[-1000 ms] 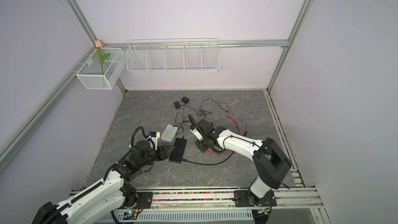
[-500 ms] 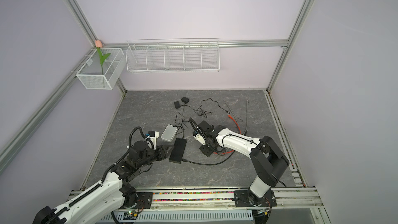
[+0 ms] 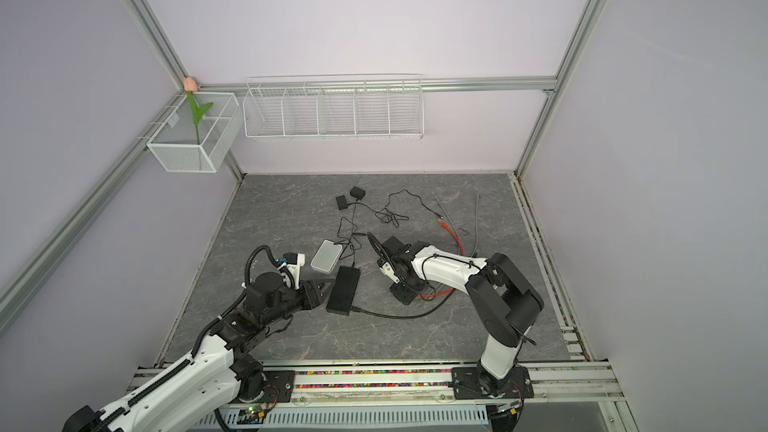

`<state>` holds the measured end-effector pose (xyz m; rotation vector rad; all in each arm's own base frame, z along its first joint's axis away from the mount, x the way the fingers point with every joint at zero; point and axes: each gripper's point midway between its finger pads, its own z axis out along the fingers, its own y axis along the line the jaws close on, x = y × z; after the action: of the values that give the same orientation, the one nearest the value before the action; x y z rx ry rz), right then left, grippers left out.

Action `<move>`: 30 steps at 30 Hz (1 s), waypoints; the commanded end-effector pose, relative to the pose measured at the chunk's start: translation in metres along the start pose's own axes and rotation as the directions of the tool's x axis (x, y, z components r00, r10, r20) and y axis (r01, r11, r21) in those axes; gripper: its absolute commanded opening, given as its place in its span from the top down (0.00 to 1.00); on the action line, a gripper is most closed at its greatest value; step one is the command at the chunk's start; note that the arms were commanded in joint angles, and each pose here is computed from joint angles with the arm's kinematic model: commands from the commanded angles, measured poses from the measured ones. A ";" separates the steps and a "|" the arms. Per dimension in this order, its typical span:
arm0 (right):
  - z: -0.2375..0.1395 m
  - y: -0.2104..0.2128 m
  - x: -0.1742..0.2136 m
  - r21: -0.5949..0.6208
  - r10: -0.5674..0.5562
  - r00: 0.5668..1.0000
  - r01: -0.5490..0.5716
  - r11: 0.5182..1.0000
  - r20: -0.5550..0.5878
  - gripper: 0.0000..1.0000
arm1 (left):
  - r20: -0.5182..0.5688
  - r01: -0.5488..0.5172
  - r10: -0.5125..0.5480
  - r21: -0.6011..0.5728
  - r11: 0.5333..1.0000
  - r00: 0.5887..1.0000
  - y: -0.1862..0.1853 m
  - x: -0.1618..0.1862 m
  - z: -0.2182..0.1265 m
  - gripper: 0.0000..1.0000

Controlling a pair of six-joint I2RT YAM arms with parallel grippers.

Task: Insert the plug into the switch port
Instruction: 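Regrasp the red cable near its plug with the right gripper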

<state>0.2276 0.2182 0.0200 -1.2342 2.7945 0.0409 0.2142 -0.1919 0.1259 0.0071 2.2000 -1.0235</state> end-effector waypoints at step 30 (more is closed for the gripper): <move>-0.105 0.030 -0.058 0.079 -0.059 0.844 0.020 0.997 0.533 0.94 | 0.011 -0.025 0.022 0.359 0.933 1.000 -0.089 -0.023 0.021 0.44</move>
<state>0.2433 0.2666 0.1240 -1.0501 2.2977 0.1797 0.2179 -0.2422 0.1495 0.1124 2.1081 -1.3072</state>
